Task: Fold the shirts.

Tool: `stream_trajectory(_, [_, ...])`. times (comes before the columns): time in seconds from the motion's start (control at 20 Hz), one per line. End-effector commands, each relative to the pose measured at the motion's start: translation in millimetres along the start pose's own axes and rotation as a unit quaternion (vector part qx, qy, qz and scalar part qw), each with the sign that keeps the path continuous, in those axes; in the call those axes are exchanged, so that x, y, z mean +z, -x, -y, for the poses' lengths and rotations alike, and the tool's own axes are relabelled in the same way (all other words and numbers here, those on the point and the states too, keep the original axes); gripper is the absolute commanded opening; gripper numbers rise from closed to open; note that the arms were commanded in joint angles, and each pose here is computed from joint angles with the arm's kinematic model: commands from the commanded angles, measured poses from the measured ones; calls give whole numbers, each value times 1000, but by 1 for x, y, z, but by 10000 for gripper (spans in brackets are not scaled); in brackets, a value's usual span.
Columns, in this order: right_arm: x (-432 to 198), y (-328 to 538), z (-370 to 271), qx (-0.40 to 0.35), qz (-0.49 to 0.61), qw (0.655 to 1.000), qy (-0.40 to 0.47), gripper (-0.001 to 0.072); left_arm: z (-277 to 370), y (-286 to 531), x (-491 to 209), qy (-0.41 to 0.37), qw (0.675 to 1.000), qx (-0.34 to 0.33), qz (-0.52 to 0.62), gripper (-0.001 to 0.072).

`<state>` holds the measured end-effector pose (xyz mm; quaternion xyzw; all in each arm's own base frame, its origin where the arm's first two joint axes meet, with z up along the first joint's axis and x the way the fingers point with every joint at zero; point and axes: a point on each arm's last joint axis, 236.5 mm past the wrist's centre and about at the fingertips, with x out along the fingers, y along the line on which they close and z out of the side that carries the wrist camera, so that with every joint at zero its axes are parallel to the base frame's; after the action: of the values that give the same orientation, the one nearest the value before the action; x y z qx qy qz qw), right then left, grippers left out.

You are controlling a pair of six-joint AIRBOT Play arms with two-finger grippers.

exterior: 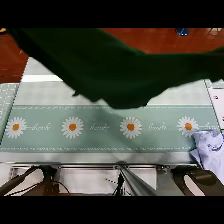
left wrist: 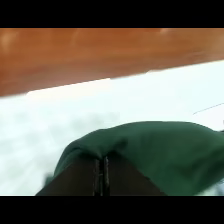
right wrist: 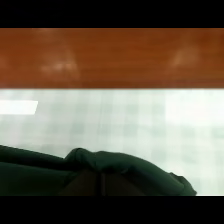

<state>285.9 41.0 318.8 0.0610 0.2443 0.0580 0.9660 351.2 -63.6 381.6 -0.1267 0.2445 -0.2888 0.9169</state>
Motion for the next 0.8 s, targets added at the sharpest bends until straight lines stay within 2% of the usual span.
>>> stream_trajectory(0.0, [-26, -3, -9, 20, -58, 998, 3, 21, -35, 1, -33, 23, 995, 60, -73, 28])
stream_trajectory(0.1, [-34, -27, -16, 36, -90, 995, 6, 20, -57, -11, -53, 52, 991, 68, -102, 28])
stream_trajectory(0.25, [-43, -79, -15, 41, -130, 990, 20, 21, -75, -39, -92, 105, 981, 44, -155, 29])
stream_trajectory(0.4, [-23, -147, -9, 35, -91, 995, 22, 21, -79, -73, -145, 136, 965, 4, -225, 29])
stream_trajectory(0.6, [-14, -235, 2, 25, -47, 999, 6, 21, -74, -109, -234, 171, 927, -58, -328, 29])
stream_trajectory(0.75, [-59, -290, 12, 14, -102, 995, -15, 21, -70, -117, -293, 208, 894, -89, -386, 29])
